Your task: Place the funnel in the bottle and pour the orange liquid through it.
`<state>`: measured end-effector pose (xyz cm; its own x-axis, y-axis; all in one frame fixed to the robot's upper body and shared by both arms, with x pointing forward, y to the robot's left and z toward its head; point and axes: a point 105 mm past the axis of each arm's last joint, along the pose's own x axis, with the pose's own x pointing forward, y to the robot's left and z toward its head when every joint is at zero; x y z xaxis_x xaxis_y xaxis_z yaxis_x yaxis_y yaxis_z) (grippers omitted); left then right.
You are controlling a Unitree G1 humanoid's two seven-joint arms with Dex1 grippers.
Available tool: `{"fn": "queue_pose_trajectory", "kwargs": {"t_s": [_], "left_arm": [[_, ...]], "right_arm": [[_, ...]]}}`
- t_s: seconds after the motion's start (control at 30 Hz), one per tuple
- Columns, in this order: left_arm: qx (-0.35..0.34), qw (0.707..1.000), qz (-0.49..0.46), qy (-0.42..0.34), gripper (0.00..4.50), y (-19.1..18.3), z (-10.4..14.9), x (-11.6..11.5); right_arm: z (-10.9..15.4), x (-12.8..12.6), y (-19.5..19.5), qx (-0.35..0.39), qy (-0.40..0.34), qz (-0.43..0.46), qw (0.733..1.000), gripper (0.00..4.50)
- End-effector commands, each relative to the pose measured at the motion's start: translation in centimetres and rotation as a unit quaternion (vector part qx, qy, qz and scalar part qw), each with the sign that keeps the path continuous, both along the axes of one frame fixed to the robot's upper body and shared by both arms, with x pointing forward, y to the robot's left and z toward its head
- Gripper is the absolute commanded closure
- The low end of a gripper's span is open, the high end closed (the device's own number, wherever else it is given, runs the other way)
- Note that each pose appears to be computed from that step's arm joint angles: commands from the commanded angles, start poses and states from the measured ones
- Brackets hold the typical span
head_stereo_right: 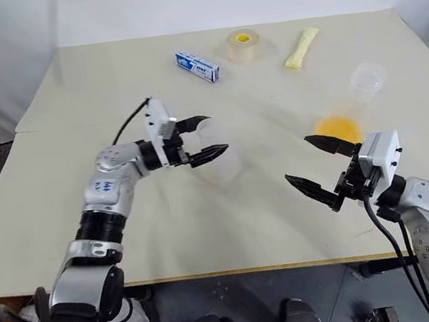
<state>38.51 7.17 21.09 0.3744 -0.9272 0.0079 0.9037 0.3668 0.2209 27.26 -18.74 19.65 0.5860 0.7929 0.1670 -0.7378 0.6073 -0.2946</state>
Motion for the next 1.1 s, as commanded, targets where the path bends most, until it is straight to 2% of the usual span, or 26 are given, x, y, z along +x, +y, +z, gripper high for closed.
{"fn": "queue_pose_trajectory", "kwargs": {"t_s": [0.03, 0.27, 0.43, 0.6, 0.7, 0.8, 0.9, 1.1], "left_arm": [[-0.018, 0.999, 0.019, -0.019, 0.02, 2.5, 2.3, -1.2], [-0.018, 0.989, 0.15, -0.011, 0.02, 11.5, 2.7, -4.2], [-0.003, 0.97, 0.243, -0.004, 0.02, 17.0, 0.3, -6.6], [0.003, 0.954, 0.299, 0.007, 0.02, 20.4, -1.9, -9.1], [0.013, 0.948, 0.318, 0.004, 0.02, 20.8, -2.8, -9.8], [-0.003, 0.947, 0.321, 0.002, 0.02, 19.7, -3.1, -9.5], [-0.011, 0.946, 0.323, -0.01, 0.02, 18.2, -3.5, -8.1], [0.006, 0.939, 0.341, -0.033, 0.02, 13.8, -5.3, -2.8]], "right_arm": [[1.1, -0.3, -0.1, -0.012, -0.021, 0.01, 1.0, 0.0], [1.2, 0.3, -0.4, -0.028, -0.012, 0.028, 0.999, 0.0], [1.1, 0.8, -0.3, -0.026, -0.007, 0.039, 0.999, 0.0], [0.9, 1.2, -0.1, -0.026, -0.002, 0.044, 0.999, 0.0], [1.0, 1.3, 0.1, -0.025, -0.004, 0.046, 0.999, 0.0], [1.1, 1.5, 0.0, -0.026, -0.005, 0.045, 0.999, 0.0], [1.1, 1.6, 0.0, -0.029, -0.005, 0.045, 0.999, 0.0], [1.5, 1.6, -0.3, -0.034, -0.011, 0.038, 0.999, 0.0]]}}
